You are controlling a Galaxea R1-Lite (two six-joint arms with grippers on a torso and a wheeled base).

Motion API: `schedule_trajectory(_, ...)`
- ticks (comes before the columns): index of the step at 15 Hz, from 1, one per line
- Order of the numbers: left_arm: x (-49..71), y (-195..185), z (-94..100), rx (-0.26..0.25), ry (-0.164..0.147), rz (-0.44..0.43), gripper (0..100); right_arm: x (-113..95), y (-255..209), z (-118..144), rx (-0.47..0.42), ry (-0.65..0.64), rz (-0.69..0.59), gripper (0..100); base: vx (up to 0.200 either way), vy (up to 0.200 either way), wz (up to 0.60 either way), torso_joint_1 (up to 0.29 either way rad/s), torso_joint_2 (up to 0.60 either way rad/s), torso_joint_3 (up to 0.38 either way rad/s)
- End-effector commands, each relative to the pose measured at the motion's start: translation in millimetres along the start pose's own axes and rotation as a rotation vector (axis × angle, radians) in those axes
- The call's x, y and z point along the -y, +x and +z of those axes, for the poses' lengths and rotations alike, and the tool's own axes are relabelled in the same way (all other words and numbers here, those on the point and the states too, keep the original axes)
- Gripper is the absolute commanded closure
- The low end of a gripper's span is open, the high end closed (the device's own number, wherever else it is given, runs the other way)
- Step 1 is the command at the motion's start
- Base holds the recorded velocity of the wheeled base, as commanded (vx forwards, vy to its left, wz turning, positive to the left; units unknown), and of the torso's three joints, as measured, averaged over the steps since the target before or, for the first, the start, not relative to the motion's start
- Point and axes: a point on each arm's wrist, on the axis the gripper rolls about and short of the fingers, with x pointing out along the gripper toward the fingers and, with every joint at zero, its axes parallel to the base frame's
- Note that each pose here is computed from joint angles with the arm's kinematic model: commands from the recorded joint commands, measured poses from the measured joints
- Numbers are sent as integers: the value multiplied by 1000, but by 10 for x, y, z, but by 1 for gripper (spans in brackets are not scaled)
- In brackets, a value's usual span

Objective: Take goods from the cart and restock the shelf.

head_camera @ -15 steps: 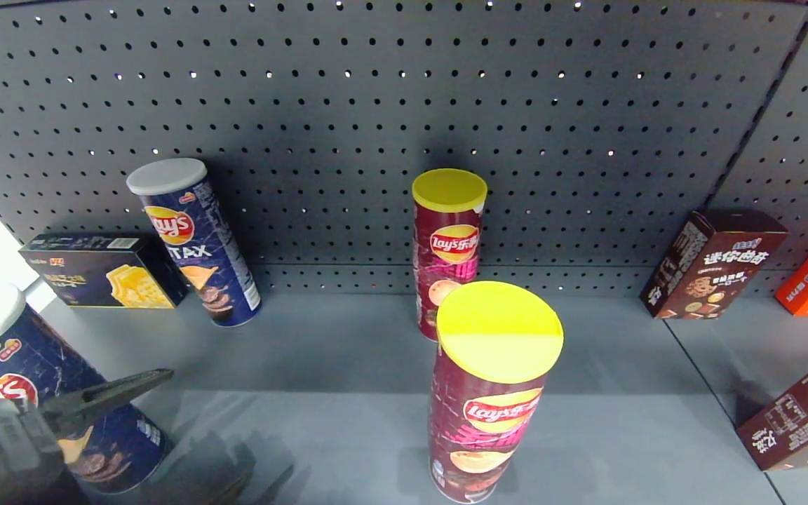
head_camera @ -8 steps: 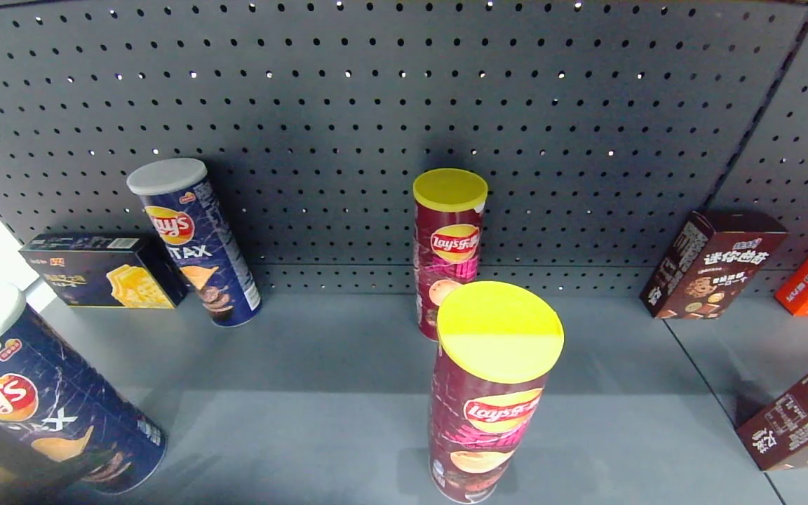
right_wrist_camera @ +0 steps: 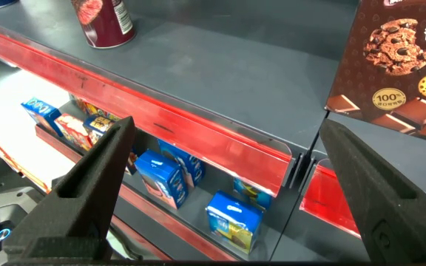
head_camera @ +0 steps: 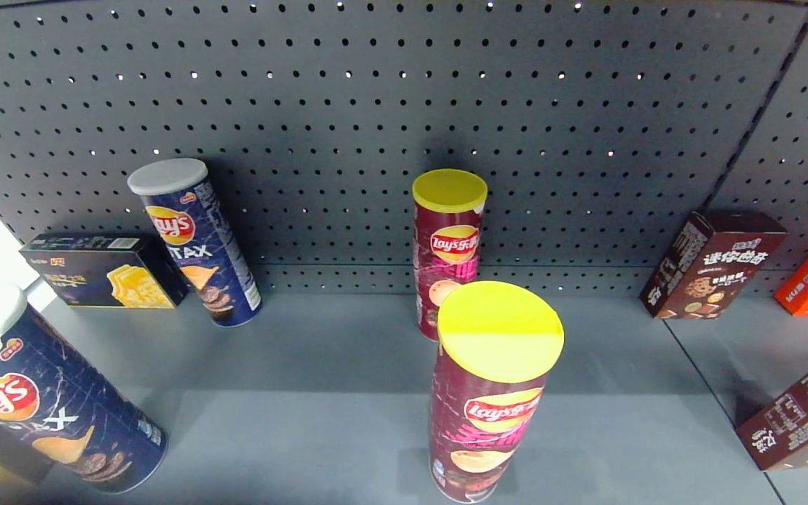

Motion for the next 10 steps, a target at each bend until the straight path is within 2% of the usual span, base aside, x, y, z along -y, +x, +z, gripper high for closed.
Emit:
schedule_trajectory(1,-10,-114,-10,115,-18,37,0,0,1,1,-1,-1,0,0,0,0,0,0,0,0)
schedule_trajectory(2,-7,-120,-13,119,-21,49,0,0,1,1,-1,-1,0,0,0,0,0,0,0,0)
schedule_trajectory(3,9,-131,-12,115,-33,108,0,0,1,1,-1,-1,0,0,0,0,0,0,0,0)
schedule_trajectory(5,23,9,50,-80,-58,228,0,0,1,1,-1,-1,0,0,0,0,0,0,0,0)
schedule_trajectory(6,27,27,49,-102,-65,259,0,0,1,1,-1,-1,0,0,0,0,0,0,0,0)
schedule_trajectory(7,40,76,45,-89,-87,334,0,0,1,1,-1,-1,0,0,0,0,0,0,0,0)
schedule_trajectory(8,40,76,45,-89,-87,334,0,0,1,1,-1,-1,0,0,0,0,0,0,0,0)
schedule_trajectory(9,64,136,47,-39,-118,366,0,0,1,1,-1,-1,0,0,0,0,0,0,0,0)
schedule_trajectory(10,79,138,42,-49,-137,406,0,0,1,1,-1,-1,0,0,0,0,0,0,0,0)
